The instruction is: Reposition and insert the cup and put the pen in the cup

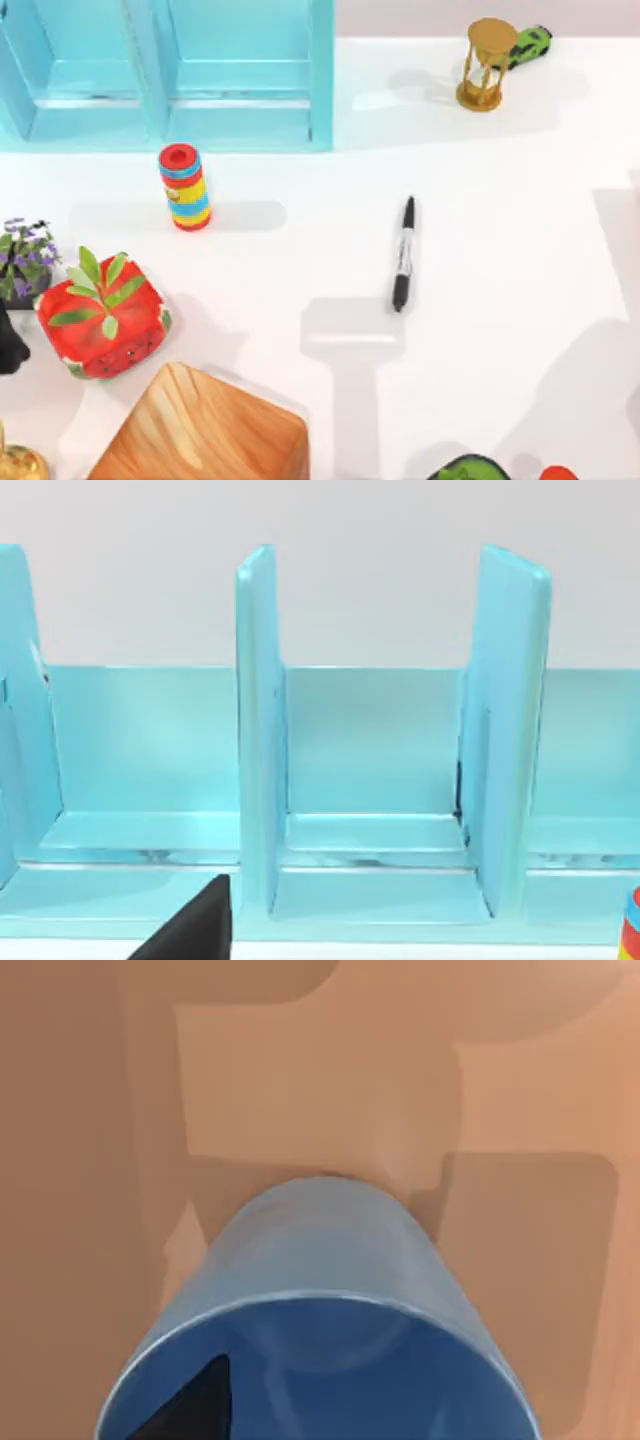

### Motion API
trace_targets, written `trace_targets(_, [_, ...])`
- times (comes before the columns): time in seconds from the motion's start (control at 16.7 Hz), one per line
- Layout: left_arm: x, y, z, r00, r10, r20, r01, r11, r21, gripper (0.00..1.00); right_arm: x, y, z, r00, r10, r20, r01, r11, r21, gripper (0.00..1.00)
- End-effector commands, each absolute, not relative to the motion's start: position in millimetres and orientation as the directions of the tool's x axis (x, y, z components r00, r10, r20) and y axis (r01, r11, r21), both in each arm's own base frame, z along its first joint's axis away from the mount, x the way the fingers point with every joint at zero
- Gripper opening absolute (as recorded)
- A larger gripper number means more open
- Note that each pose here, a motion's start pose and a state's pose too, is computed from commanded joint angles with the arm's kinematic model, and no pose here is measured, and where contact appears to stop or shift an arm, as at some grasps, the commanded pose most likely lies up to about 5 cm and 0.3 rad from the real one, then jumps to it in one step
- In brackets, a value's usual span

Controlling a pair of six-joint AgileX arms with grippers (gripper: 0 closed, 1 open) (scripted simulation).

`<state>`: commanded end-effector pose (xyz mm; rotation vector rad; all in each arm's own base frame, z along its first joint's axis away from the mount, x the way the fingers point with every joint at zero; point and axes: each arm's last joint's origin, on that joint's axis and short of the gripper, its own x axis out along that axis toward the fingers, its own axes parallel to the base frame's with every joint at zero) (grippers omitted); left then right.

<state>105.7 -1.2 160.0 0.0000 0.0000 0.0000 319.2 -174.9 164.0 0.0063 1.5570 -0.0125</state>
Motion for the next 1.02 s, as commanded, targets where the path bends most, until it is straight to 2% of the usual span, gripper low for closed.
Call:
trace_targets(0.36, [105.7, -1.2, 160.0, 1.0, 0.0, 0.0, 0.0, 1.0, 0.0, 1.0, 316.1, -174.6, 146.3, 0.003, 0.001, -1.0, 0.013, 1.0, 0.001, 1.0])
trace_targets(1.02, [105.7, -1.2, 160.0, 1.0, 0.0, 0.0, 0.0, 1.0, 0.0, 1.0, 316.1, -174.6, 146.3, 0.003, 0.001, -1.0, 0.013, 1.0, 0.001, 0.17])
